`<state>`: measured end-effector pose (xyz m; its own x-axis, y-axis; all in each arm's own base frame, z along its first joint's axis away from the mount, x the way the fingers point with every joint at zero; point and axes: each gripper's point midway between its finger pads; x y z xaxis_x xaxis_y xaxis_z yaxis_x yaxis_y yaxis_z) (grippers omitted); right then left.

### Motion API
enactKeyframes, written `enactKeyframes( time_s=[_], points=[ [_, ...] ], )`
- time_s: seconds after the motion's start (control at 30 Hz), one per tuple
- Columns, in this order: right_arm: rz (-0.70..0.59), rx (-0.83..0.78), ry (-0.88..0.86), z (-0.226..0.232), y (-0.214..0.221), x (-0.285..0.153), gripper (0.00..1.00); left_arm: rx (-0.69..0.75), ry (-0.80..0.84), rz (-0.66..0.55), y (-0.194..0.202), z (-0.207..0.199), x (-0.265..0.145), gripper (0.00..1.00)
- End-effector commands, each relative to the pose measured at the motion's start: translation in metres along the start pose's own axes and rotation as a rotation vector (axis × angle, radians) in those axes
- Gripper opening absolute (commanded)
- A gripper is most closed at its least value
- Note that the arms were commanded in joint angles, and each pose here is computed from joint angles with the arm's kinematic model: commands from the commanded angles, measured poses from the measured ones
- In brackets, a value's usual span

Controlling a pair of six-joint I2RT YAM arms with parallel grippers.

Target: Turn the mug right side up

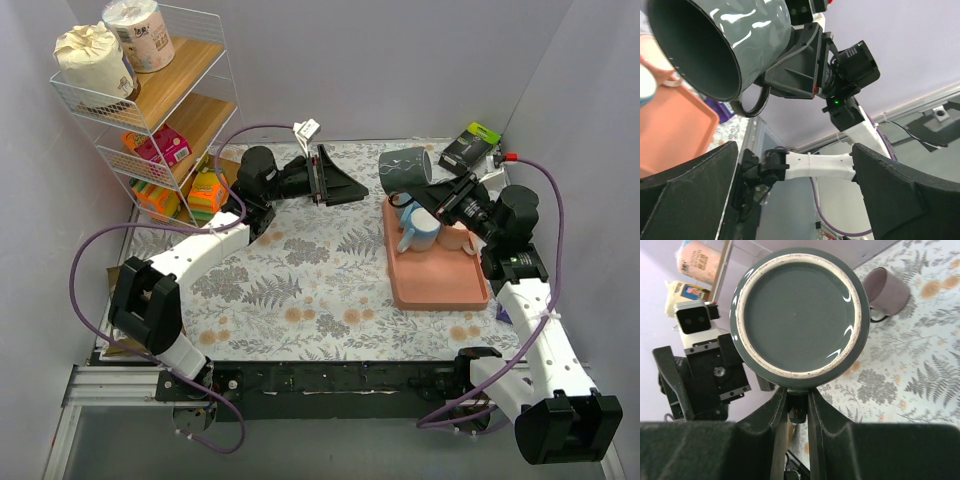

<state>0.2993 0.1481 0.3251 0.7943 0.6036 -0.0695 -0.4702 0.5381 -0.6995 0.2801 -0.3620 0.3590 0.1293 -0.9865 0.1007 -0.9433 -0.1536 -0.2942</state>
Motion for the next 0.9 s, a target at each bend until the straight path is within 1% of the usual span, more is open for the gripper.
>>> enactKeyframes(
  time_s=[0.0, 0.1, 0.2, 0.33, 0.43, 0.47, 0.53, 0.57, 0.6, 0.67, 0.73, 0.8, 0.87],
  points=[
    [-0.199, -0.071, -0.209, 0.067, -0.048, -0.001, 0.01, -0.026, 0.1, 0.052, 0.013, -0.021, 0.011, 0.98],
    [-0.228, -0.061, -0.245, 0.078, -0.052, 0.004, 0.01, -0.038, 0.104, 0.04, 0.013, -0.02, 0.017, 0.96],
    [-0.251, -0.053, -0.3, 0.091, -0.053, 0.006, 0.01, -0.035, 0.068, -0.004, 0.004, -0.015, 0.023, 0.93],
    [-0.244, -0.049, -0.342, 0.098, -0.05, 0.01, 0.01, -0.047, 0.059, -0.018, 0.0, -0.013, 0.026, 0.89],
    [-0.221, -0.049, -0.368, 0.101, -0.044, 0.015, 0.01, -0.058, 0.078, -0.03, -0.003, -0.015, 0.028, 0.82],
    [-0.219, -0.05, -0.377, 0.102, -0.042, 0.016, 0.01, -0.066, 0.082, -0.029, -0.004, -0.015, 0.029, 0.78],
    [-0.223, -0.065, -0.4, 0.105, -0.04, 0.015, 0.01, -0.076, 0.099, -0.015, -0.004, -0.015, 0.032, 0.74],
    [-0.216, -0.066, -0.403, 0.104, -0.038, 0.017, 0.01, -0.106, 0.103, -0.009, -0.005, -0.016, 0.032, 0.72],
    [-0.222, -0.075, -0.411, 0.104, -0.037, 0.017, 0.01, -0.116, 0.109, -0.005, -0.005, -0.017, 0.034, 0.68],
    [-0.233, -0.08, -0.422, 0.103, -0.033, 0.017, 0.01, -0.141, 0.131, 0.003, -0.006, -0.019, 0.036, 0.64],
    [-0.248, -0.081, -0.445, 0.101, -0.03, 0.015, 0.01, -0.149, 0.147, 0.001, -0.008, -0.022, 0.036, 0.58],
    [-0.262, -0.09, -0.465, 0.102, -0.028, 0.014, 0.01, -0.153, 0.148, -0.005, -0.01, -0.024, 0.037, 0.54],
    [-0.265, -0.088, -0.464, 0.1, -0.025, 0.013, 0.01, -0.157, 0.145, -0.018, -0.012, -0.025, 0.037, 0.44]
  ],
)
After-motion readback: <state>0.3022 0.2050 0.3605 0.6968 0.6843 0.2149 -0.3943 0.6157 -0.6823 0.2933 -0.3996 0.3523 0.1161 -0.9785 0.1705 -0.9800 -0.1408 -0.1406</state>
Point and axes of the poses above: each gripper's point midway between its finger pads, its own x axis out along the fingers, its own z axis along the line the jaws close on, y = z × x, and after that the axes turned 15 degrees about -x, right-handed
